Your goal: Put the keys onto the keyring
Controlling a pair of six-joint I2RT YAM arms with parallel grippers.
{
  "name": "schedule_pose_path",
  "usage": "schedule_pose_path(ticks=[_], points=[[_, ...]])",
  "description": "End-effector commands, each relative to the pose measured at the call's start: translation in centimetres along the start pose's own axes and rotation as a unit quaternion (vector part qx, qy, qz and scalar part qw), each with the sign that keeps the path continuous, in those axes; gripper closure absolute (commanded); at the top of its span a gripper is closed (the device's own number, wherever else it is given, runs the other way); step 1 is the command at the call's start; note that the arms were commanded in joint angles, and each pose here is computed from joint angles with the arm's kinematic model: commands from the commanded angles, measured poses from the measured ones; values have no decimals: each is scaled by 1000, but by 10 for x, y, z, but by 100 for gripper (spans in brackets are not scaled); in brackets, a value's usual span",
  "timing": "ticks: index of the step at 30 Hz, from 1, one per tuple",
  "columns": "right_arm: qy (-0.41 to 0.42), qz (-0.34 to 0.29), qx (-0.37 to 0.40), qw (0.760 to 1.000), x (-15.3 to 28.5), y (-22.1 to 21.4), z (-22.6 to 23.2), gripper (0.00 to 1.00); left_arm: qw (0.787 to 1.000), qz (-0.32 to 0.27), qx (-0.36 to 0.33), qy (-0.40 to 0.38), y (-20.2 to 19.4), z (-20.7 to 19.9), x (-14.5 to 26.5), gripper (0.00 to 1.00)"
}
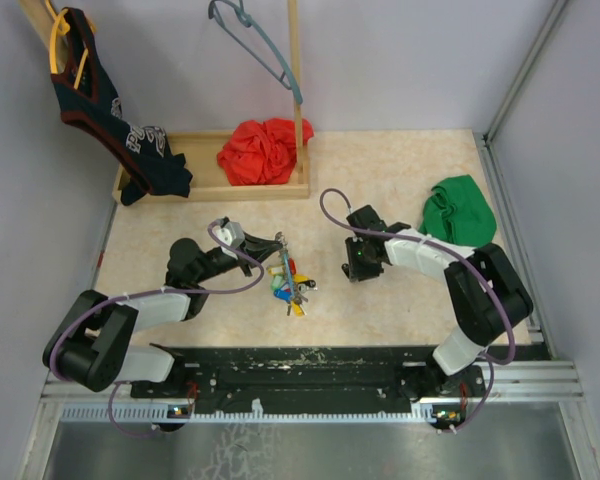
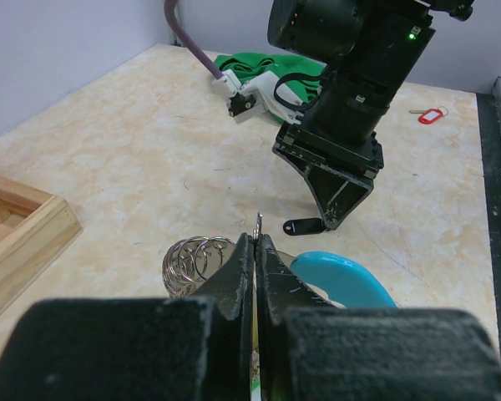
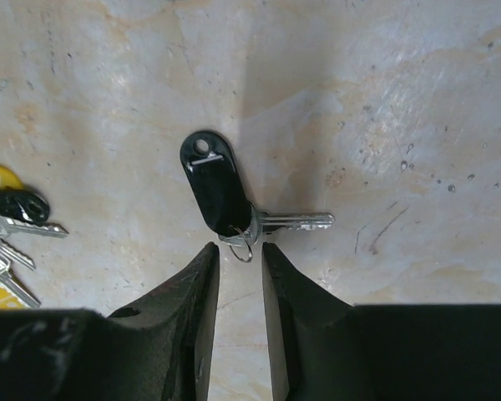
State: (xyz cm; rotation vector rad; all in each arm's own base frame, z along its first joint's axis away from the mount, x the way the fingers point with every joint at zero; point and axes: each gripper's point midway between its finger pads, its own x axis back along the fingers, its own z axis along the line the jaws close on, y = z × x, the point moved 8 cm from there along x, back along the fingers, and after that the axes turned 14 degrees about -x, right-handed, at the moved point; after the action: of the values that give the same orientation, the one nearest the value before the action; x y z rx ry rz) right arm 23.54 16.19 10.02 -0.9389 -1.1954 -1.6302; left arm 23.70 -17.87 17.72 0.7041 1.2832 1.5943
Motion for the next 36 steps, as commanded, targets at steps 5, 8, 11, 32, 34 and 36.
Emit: schedule_pose_path(ticks=[5, 8, 11, 32, 34, 36], points=[[15, -1, -1, 1000, -7, 1, 0, 78, 999, -27, -26, -1, 16, 9, -6, 100], [15, -2, -2, 1000, -8, 2, 0, 81, 999, -27, -27, -1, 16, 9, -6, 100], [17, -5, -5, 1000, -8, 3, -1, 83, 999, -26, -26, -2, 15, 9, -6, 100], [82, -112, 46, 989, 24, 26, 11, 100, 1000, -21, -22, -5, 15, 9, -7, 100], [109, -154, 80, 979, 38, 34, 15, 100, 999, -22, -23, -6, 15, 9, -7, 100], [133, -196, 114, 965, 53, 42, 20, 100, 999, -23, -25, -8, 15, 9, -7, 100]])
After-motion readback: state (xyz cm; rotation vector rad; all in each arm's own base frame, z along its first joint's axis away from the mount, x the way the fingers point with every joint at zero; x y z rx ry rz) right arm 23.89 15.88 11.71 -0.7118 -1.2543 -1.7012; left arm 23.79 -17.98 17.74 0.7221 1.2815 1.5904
